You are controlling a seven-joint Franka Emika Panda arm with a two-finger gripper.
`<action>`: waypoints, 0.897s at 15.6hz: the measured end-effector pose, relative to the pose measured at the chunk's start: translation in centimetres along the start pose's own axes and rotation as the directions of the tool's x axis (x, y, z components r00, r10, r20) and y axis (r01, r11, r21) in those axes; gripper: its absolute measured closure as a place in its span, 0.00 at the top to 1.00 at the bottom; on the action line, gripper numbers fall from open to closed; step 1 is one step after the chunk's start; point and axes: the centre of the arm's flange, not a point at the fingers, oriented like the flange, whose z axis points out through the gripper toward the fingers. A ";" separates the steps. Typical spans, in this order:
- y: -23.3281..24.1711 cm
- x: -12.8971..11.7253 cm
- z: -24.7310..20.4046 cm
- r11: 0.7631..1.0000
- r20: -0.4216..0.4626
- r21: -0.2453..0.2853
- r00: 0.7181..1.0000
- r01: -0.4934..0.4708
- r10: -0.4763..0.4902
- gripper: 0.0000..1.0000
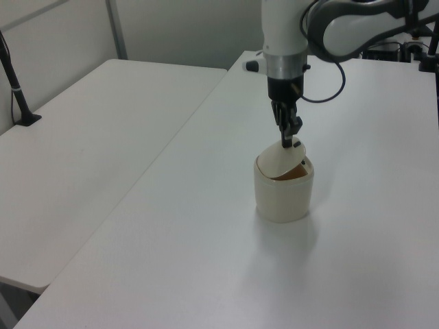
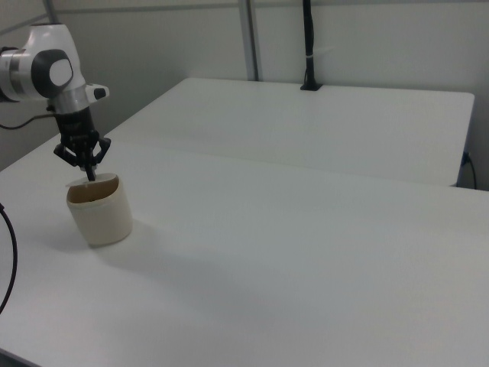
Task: Close the trash bin
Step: 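Lower the gripper onto the raised lid, pushing it down shut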
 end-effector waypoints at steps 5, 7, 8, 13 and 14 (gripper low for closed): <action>-0.4 -0.1 2.8 1.000 0.052 0.014 0.999 0.006 -0.007 0.01; -0.5 0.1 3.6 1.000 0.065 0.015 0.998 0.010 -0.011 0.01; -0.6 0.2 3.7 1.000 0.066 0.013 0.998 0.011 -0.012 0.01; -0.7 0.2 3.9 1.000 0.070 0.010 0.997 0.015 -0.016 0.01; -0.7 0.3 3.9 1.000 0.071 0.006 0.997 0.018 -0.019 0.01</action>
